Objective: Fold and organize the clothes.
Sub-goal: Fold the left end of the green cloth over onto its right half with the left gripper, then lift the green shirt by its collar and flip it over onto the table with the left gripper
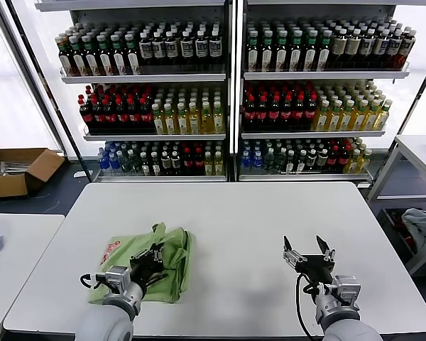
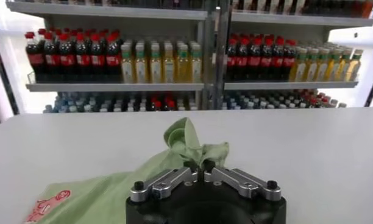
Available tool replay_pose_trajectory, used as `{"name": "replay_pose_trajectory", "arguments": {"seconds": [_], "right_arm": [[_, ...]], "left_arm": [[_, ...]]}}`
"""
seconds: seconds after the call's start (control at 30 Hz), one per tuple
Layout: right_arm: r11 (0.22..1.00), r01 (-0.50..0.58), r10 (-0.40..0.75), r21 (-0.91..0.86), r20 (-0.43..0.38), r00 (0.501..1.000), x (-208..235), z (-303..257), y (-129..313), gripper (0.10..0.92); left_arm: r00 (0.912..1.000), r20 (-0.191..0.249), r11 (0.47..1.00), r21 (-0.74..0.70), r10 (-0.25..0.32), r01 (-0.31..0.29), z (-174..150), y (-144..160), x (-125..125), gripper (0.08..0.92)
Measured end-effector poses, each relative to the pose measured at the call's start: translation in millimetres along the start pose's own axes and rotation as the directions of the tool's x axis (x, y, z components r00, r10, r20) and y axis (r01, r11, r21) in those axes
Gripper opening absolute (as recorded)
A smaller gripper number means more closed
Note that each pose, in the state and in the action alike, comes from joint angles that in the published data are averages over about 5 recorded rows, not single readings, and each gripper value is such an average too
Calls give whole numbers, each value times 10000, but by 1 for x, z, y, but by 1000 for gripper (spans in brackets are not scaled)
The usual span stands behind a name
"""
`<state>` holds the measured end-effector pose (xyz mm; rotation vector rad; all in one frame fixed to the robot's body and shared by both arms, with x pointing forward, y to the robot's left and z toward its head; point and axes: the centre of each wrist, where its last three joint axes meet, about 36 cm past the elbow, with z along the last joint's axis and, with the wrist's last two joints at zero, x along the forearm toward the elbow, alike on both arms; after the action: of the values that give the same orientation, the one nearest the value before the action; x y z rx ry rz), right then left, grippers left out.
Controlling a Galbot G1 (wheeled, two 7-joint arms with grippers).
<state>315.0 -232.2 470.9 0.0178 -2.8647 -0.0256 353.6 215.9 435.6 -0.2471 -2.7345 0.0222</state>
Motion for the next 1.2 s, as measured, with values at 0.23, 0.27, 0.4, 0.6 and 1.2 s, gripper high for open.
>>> {"name": "replay_pose_trajectory", "arguments": {"seconds": [0.23,0.27,0.4,0.6,1.2], "right_arm": [[10000,-8,8,21,-93,10000,0,3,0,823],[10000,-9,10,20,-104,9999,0,3,0,823],[10000,-23,23,10,-122,9999,-1,4,0,823],[10000,-44,44,15,-142,9999,-2,6,0,823],[9998,213,-213,14,-175,9996,-16,9,9,823]], "left_arm": [[9994,-270,9997,21,224,-224,13,-8,-12,170],[9992,-301,9996,64,267,-265,15,-9,-14,204],[9978,-355,9978,385,559,-545,20,-19,-16,316],[9886,-512,9798,1500,1416,-1326,27,-38,-13,490],[9887,1421,9641,2520,488,-838,-23,14,23,814]]}}
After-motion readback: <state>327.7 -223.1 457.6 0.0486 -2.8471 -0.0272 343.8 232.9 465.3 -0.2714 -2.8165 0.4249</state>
